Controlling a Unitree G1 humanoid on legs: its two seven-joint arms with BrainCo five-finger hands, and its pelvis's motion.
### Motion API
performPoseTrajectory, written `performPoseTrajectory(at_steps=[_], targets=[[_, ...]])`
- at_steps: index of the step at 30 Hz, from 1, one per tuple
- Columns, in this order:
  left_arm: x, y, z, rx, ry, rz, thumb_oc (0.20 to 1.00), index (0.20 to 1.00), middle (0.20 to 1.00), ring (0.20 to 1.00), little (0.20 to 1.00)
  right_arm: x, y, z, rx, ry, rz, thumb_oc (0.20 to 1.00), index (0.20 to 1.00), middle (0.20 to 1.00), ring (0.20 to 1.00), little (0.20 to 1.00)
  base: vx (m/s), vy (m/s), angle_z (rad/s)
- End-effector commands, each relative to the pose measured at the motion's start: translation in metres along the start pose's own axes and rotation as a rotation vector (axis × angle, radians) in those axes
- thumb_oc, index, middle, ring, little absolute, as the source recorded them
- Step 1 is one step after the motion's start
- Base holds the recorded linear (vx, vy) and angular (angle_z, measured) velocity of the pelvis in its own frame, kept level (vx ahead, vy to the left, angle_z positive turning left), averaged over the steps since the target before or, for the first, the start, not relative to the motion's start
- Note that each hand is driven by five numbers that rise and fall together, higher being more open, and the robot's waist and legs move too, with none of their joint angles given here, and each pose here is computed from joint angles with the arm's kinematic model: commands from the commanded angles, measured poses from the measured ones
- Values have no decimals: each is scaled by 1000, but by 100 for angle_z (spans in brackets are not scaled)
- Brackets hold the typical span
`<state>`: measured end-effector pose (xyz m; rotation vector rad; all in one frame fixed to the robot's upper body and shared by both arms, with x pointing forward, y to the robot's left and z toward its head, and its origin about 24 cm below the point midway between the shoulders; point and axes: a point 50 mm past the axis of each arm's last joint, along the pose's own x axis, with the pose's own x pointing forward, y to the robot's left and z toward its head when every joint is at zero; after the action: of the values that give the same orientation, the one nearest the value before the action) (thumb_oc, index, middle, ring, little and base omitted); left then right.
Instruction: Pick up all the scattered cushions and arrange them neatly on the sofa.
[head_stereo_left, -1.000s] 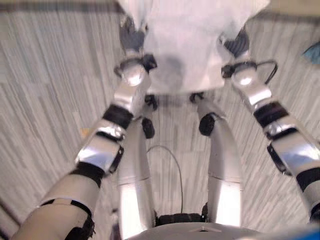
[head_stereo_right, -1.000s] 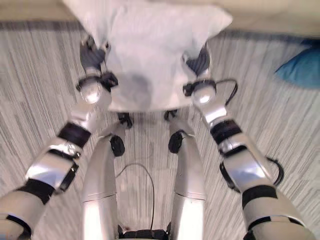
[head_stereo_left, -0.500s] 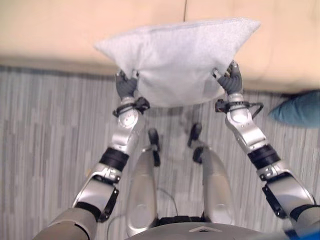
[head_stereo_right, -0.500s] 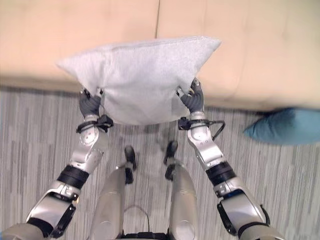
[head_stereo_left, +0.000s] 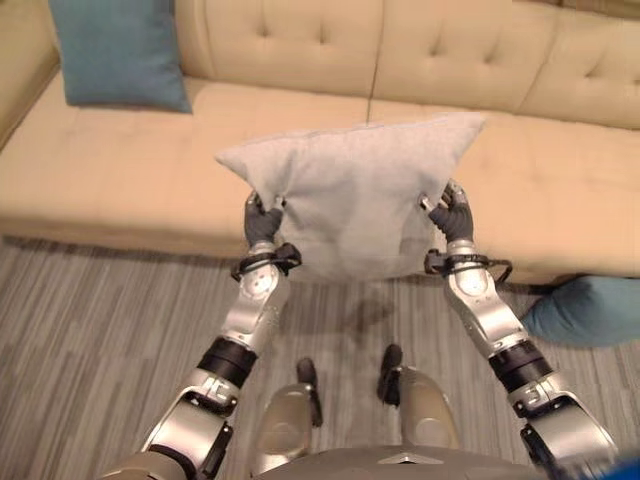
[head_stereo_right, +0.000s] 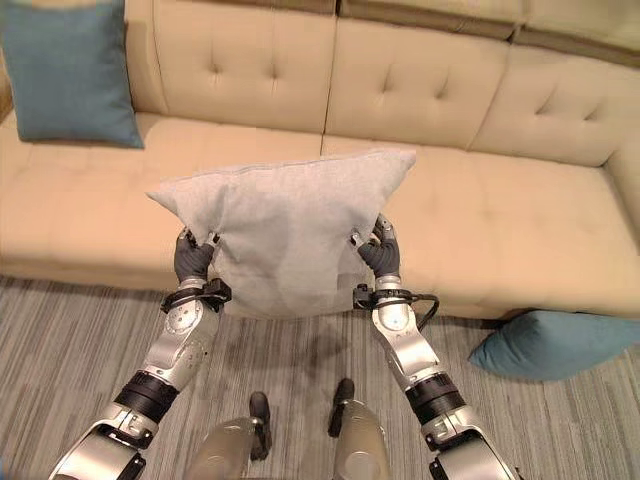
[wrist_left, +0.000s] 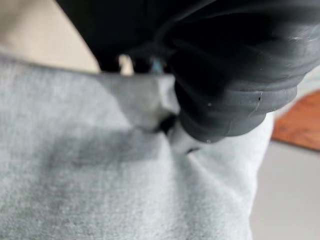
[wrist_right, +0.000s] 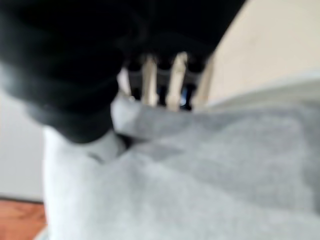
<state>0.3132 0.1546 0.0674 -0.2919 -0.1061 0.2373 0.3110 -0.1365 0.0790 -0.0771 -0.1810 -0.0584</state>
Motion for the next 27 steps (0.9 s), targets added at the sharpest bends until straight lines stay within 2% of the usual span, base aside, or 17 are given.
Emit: performPoseTrajectory(at_steps=[1, 10, 16, 20, 27], targets=[[-18, -78, 26, -78, -152, -359, 200, 200, 200, 200, 200, 9, 52, 54, 90, -259, 219, 200, 200, 200, 200, 200, 227, -3, 0], [-25, -79, 7, -128, -58, -378, 200, 200, 200, 200, 200, 7, 38, 45, 34, -231, 211, 200, 200, 200, 200, 200, 251, -103, 53], [-24, -75, 3, -102, -37, -372, 200, 200, 200, 200, 200, 6, 41, 44, 38, -223, 223, 200, 200, 200, 200, 200, 199, -83, 54], [-25, -71, 2, -101, -31, -353, 200, 200, 200, 200, 200, 3, 43, 40, 36, -208, 227, 200, 200, 200, 200, 200, 250, 73, -8], [-26, -66, 4, -58, -49, -367, 200, 200, 200, 200, 200, 3, 51, 42, 35, -210, 237, 200, 200, 200, 200, 200, 324, 326, -24]])
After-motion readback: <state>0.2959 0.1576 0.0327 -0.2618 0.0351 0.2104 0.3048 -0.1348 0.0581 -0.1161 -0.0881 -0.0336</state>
